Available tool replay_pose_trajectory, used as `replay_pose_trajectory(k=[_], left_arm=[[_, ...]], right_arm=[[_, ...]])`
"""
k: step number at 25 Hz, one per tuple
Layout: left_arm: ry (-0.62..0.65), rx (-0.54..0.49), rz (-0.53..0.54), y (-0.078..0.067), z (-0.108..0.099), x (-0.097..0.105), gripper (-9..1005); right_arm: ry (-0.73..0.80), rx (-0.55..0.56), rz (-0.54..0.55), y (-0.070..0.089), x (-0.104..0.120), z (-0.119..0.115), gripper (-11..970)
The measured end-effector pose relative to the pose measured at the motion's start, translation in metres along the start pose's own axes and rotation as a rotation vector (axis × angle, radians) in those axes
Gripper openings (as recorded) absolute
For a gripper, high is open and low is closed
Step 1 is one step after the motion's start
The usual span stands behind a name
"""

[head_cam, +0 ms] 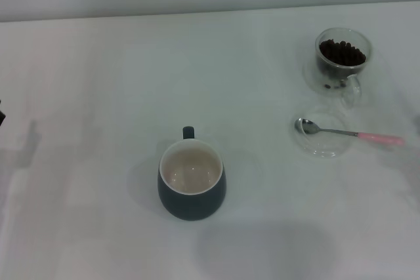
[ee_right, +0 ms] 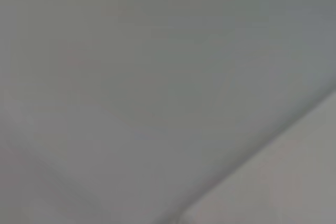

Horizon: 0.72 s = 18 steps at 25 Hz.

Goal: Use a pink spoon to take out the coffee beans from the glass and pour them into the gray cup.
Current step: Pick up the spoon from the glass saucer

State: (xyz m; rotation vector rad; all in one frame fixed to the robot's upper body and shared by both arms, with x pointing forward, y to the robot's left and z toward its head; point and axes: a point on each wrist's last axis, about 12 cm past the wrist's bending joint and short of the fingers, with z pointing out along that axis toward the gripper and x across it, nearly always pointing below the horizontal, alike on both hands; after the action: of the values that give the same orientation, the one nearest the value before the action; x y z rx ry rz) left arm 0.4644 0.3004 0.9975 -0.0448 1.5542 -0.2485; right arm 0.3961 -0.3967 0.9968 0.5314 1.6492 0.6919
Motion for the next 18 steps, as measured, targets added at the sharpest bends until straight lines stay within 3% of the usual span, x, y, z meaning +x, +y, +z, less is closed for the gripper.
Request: replay_pose_trajectory(k=[7, 18], left_arm=[[0.007, 0.012, 0.005, -0.002, 0.011, -0.002, 899], [0.020, 0.018, 0.009, -0.004, 0.018, -0.002, 899]], right_arm=[[0.188, -0.070, 0.024, 0.010, 0.022, 0.004, 817], [0.247, -0.068, 0.054, 0.013, 0.036, 0.006, 816]])
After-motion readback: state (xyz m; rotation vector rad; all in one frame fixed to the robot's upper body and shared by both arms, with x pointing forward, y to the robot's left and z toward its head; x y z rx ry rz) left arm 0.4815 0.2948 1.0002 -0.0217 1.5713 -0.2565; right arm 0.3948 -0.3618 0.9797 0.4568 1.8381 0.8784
